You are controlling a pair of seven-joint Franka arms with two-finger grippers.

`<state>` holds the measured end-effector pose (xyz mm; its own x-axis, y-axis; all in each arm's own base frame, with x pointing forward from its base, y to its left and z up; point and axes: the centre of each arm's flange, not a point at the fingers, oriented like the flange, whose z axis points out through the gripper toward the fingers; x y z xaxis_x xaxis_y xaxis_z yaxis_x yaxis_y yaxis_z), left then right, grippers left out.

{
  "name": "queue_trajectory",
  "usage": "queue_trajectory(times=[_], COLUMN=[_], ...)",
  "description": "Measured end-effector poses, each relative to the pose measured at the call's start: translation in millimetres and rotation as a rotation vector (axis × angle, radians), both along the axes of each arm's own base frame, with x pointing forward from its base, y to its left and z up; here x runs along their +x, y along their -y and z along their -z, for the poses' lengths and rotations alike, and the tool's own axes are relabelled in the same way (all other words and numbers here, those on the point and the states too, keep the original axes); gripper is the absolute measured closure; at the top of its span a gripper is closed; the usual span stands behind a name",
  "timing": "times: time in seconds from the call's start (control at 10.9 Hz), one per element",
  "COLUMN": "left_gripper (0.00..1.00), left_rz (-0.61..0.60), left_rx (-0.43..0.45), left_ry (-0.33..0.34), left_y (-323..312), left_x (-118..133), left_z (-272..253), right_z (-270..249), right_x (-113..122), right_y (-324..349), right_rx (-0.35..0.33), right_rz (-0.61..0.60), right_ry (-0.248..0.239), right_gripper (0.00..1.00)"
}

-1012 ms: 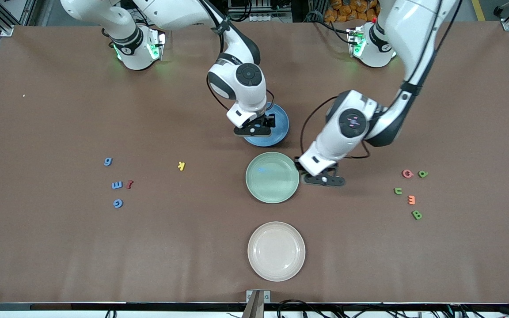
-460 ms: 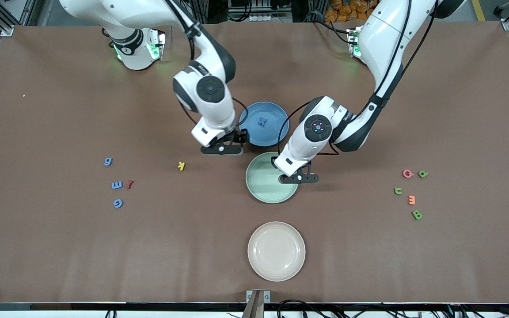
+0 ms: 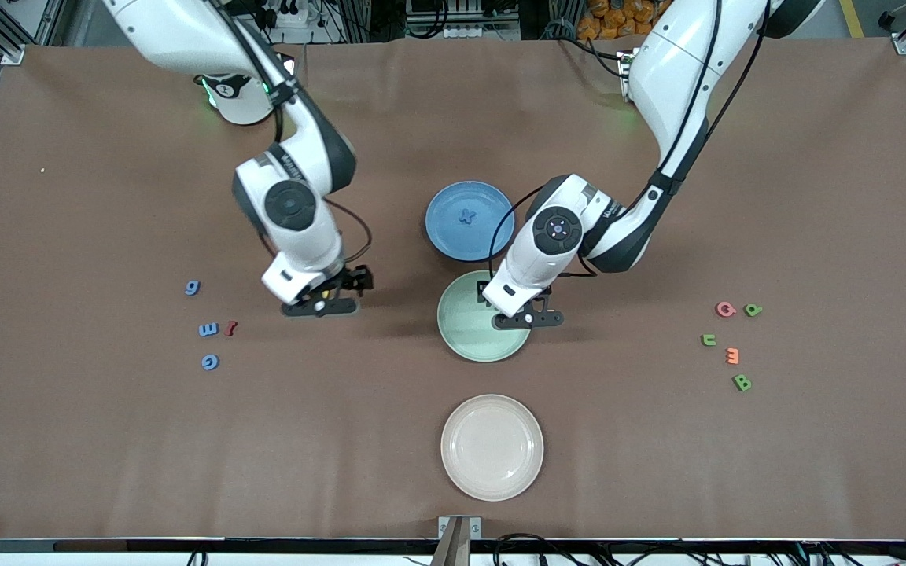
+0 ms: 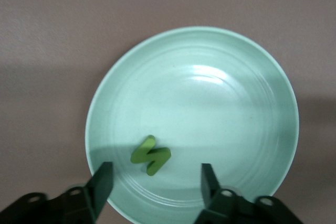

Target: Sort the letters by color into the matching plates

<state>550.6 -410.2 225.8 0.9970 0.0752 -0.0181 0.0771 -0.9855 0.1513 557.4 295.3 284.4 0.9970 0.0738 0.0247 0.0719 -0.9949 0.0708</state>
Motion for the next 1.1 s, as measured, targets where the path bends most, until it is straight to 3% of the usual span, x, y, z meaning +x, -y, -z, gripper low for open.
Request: queue_trajectory(times=[0.18,0.46,0.83,1.1], left_gripper=[0.02,0.0,0.0,0.0], left_rz=[-0.02,0.003,0.122,0.248], left_rx=[0.015,0.131,0.172,0.175], left_ry=[0.009,0.028,0.02,0.004], left_y=[-12.6,-54.1,-161.6,-256.3], left_x=[11.9,34.3,75.5,97.2], left_z=[-5.0,-30.7,-52.9,-41.6], right_z=[0.1,1.8,3.7,15.3], right_x=[20.7,41.9,53.0,45.4], right_y=[46.5,120.7,220.1,267.9], right_rx=[-0.006,-0.012,-0.014,0.012], right_rz=[0.003,0.065,0.13,0.152], right_ry=[0.002,-0.006,-0.014,0.056], right_gripper=[0.0,0.0,0.0,0.0])
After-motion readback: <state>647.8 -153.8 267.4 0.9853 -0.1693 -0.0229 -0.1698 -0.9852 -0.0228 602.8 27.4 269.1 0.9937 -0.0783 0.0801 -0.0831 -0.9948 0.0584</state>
